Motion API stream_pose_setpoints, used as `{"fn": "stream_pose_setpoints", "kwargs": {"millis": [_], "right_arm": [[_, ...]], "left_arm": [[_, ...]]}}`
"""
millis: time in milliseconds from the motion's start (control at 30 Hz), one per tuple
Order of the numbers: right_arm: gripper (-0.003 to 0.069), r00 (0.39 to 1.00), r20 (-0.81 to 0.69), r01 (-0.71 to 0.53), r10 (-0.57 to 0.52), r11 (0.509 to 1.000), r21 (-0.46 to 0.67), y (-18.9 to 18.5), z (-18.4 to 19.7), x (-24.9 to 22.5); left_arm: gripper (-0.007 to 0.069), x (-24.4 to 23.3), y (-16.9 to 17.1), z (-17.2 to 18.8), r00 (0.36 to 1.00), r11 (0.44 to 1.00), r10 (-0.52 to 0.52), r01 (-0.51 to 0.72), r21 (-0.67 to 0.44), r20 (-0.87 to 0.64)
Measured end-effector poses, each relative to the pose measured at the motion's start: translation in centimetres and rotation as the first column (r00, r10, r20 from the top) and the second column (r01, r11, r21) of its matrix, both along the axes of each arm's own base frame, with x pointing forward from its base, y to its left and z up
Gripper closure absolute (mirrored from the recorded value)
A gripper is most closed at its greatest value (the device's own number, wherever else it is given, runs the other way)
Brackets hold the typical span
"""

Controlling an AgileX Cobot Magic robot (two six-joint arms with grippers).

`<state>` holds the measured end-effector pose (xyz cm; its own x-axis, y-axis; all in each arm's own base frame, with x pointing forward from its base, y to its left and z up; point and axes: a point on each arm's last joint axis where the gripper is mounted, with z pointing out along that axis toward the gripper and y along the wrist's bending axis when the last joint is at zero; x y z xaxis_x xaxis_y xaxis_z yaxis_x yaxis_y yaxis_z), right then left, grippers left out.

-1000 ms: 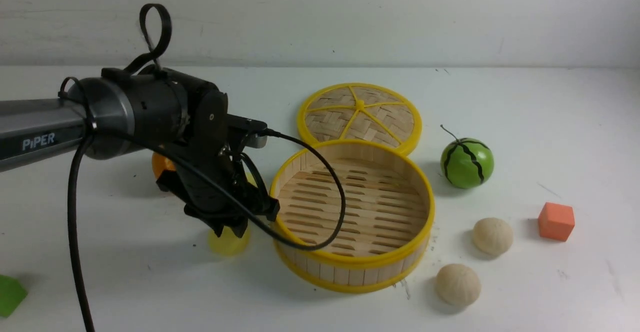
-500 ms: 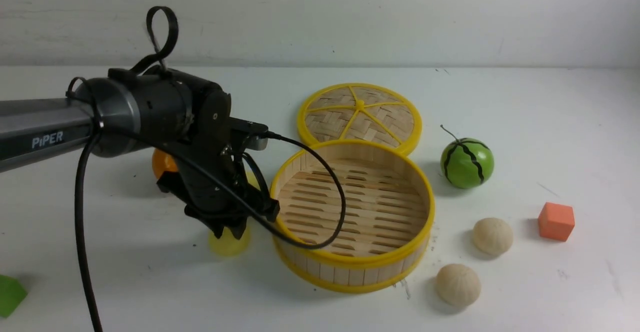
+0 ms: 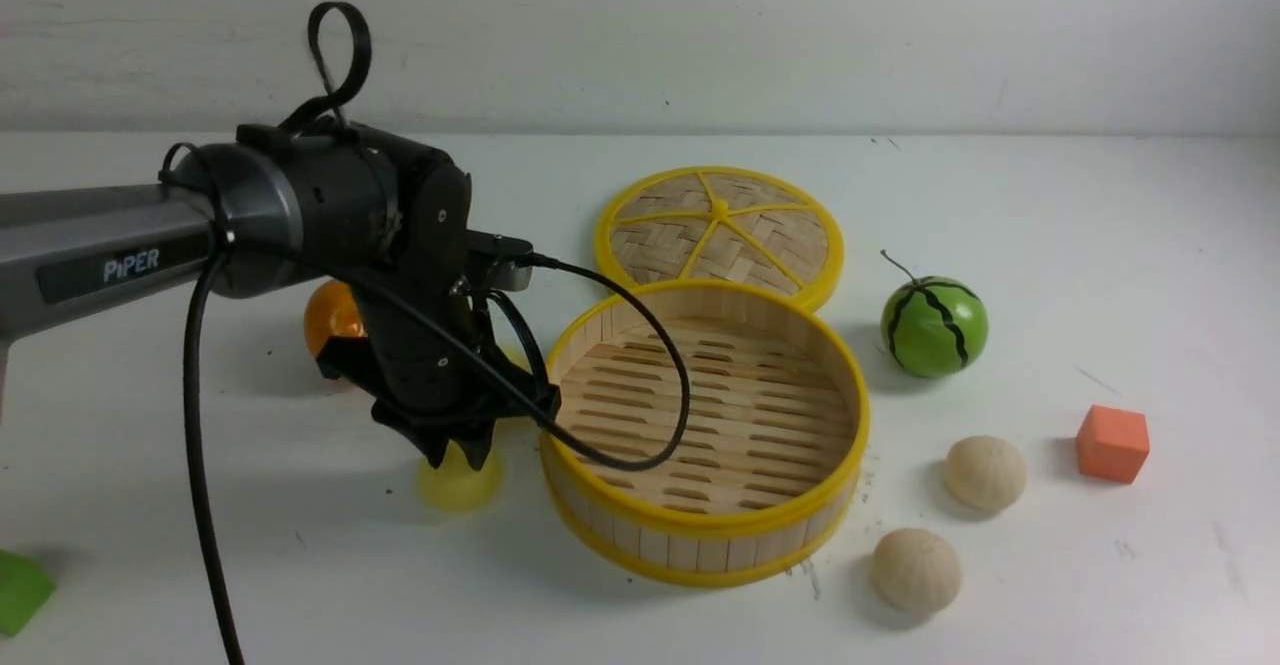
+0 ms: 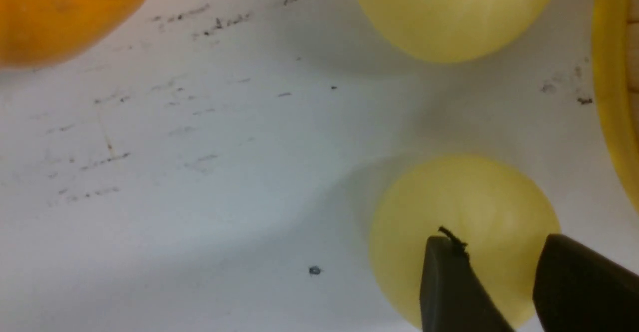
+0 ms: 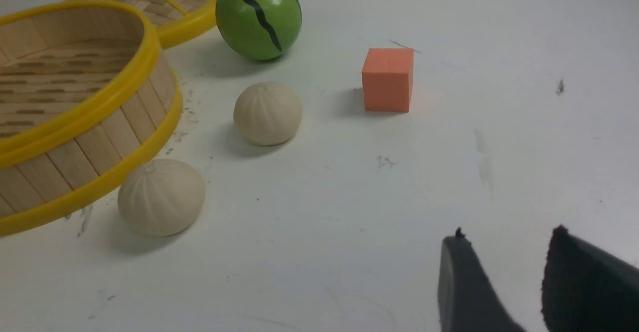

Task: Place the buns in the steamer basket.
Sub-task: Use the left arm to grab a steamed stuffed bun

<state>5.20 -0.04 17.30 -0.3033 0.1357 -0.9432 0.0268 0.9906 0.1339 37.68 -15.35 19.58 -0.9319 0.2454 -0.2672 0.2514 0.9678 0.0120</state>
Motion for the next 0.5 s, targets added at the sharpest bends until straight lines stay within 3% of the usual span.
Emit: {"fn": "stream_pose_setpoints", "kwargs": {"millis": [333, 467, 500], "right_arm": [[0.0418, 1.0, 0.0, 0.0, 0.0, 1.0, 0.0, 0.0, 0.0, 0.0], [0.0418, 1.0, 0.0, 0.0, 0.0, 1.0, 0.0, 0.0, 0.0, 0.0], [0.0418, 1.0, 0.0, 0.0, 0.0, 1.0, 0.0, 0.0, 0.0, 0.0]], "left_arm": [[0.0403, 0.16, -0.05, -0.14, 1.0, 1.0, -0.002, 0.002, -0.002, 0.011], [0.0546, 0.17, -0.05, -0.17, 1.0, 1.0, 0.02, -0.02, -0.008, 0.009], [0.0546, 0.17, -0.05, -0.17, 1.0, 1.0, 0.02, -0.02, -0.008, 0.009]]}}
